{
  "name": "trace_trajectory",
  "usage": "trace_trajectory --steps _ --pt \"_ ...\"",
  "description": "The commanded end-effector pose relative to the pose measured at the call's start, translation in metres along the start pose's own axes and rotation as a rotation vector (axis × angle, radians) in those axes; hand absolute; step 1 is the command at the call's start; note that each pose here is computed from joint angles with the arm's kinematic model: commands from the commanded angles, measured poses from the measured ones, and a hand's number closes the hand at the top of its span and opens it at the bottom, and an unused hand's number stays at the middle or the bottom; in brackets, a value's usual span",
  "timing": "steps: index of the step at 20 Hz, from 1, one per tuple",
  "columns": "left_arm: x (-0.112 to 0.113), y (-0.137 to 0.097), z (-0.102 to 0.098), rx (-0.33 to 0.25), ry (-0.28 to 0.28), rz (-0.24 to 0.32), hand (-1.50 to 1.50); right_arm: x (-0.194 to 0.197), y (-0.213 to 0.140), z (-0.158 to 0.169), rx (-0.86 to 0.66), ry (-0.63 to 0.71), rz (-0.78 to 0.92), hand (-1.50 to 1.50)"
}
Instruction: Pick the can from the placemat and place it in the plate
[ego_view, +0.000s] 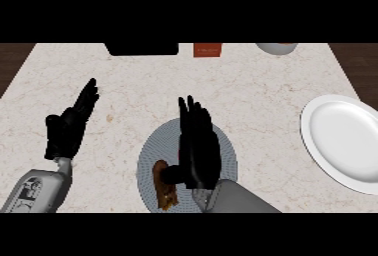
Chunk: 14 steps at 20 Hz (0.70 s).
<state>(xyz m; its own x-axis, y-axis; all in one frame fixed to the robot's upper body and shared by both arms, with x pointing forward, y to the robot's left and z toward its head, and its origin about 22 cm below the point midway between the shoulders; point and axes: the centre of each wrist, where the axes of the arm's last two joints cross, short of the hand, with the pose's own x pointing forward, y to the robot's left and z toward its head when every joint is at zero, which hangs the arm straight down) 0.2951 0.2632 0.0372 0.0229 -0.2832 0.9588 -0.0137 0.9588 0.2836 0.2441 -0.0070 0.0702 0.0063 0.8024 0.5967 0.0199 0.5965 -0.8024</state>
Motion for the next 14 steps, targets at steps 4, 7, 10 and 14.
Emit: trace_trajectory --steps 4,7,10,14 --pt "-0.003 0.007 -0.003 -0.001 -0.005 0.006 0.0 0.04 -0.045 0.009 0.159 0.18 0.186 -1.5" --pt "0.009 -0.009 -0.006 0.001 -0.026 0.0 0.0 0.042 -0.049 0.015 0.202 0.238 0.22 -1.5" --pt "0.023 -0.004 -0.014 -0.007 -0.012 0.015 0.0 0.036 -0.051 -0.005 0.215 0.293 0.191 -1.5" --pt "0.007 0.006 -0.004 -0.007 -0.016 -0.012 0.0 0.033 -0.046 0.005 0.255 0.298 0.2 -1.5"
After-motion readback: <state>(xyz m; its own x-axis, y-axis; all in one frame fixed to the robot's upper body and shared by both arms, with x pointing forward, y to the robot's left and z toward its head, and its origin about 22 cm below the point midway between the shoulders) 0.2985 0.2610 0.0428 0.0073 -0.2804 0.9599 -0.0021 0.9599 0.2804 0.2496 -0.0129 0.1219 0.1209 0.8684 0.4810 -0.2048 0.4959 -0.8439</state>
